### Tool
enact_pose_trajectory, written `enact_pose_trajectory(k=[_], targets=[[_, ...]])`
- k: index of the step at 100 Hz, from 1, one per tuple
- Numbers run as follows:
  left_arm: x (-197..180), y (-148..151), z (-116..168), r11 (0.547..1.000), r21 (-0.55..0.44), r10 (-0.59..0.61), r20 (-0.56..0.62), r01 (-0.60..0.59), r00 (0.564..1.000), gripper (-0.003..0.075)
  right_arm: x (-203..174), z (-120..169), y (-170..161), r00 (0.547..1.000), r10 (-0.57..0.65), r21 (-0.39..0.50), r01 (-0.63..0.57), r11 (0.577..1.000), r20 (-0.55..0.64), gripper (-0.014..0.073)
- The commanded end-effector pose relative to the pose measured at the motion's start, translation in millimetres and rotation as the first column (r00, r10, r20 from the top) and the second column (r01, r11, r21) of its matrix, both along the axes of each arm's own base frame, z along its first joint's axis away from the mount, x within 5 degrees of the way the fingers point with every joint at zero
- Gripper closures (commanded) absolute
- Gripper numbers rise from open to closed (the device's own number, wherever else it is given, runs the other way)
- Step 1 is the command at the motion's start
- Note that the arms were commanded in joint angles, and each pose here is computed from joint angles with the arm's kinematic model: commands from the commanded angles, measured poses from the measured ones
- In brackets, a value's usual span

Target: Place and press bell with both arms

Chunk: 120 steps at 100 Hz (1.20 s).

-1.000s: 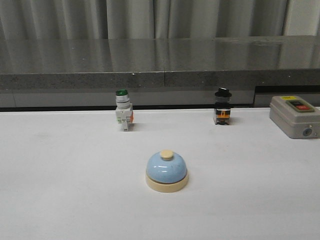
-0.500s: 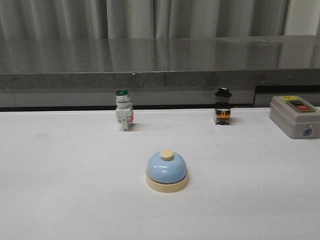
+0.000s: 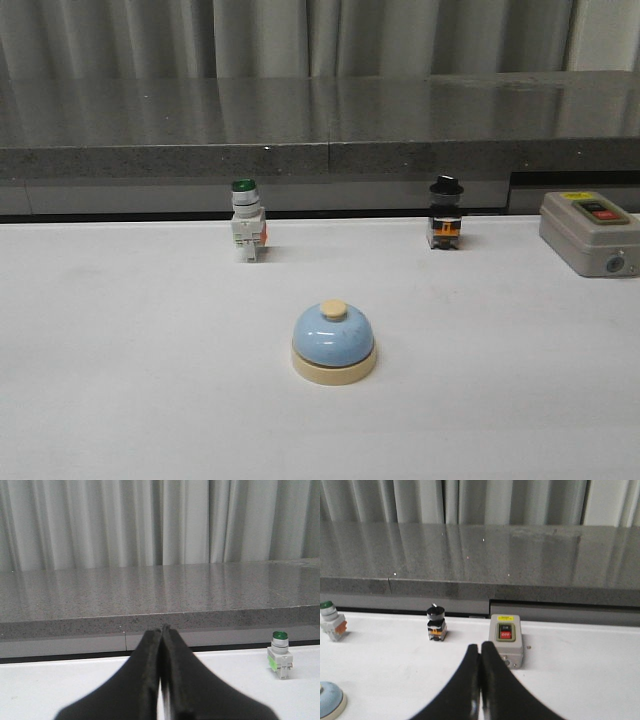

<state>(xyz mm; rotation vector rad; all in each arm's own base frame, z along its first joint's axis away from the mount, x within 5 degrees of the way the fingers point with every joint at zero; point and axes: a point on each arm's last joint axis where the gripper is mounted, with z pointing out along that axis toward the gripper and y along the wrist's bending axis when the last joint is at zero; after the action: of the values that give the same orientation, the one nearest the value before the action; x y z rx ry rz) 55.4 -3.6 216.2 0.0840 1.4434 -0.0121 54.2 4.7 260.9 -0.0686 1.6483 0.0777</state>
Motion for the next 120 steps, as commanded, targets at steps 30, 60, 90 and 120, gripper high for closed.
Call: enact_pose_trajectory(k=[30, 60, 90, 120], targets=[[-1, 0, -6, 1.000, -0.015, 0.002, 0.063, -0.001, 0.998, 0.0740, 46, 72, 3, 0.942, -0.022, -0.035, 0.011, 0.999, -0.335, 0.0664], [-1, 0, -6, 1.000, -0.015, 0.002, 0.063, -0.001, 0.998, 0.0740, 81, 74, 8, 0.894, -0.016, -0.028, 0.004, 1.000, -0.447, 0.0664], [-1, 0, -6, 1.000, -0.015, 0.002, 0.063, -0.001, 0.998, 0.0740, 93, 64, 11, 0.852, -0.001, -0.006, -0.002, 1.000, -0.524, 0.0664], [-1, 0, -6, 1.000, -0.015, 0.002, 0.063, -0.001, 0.998, 0.0740, 130, 51, 35, 0.768, 0.079, -0.009, -0.110, 0.994, -0.636, 0.0664]])
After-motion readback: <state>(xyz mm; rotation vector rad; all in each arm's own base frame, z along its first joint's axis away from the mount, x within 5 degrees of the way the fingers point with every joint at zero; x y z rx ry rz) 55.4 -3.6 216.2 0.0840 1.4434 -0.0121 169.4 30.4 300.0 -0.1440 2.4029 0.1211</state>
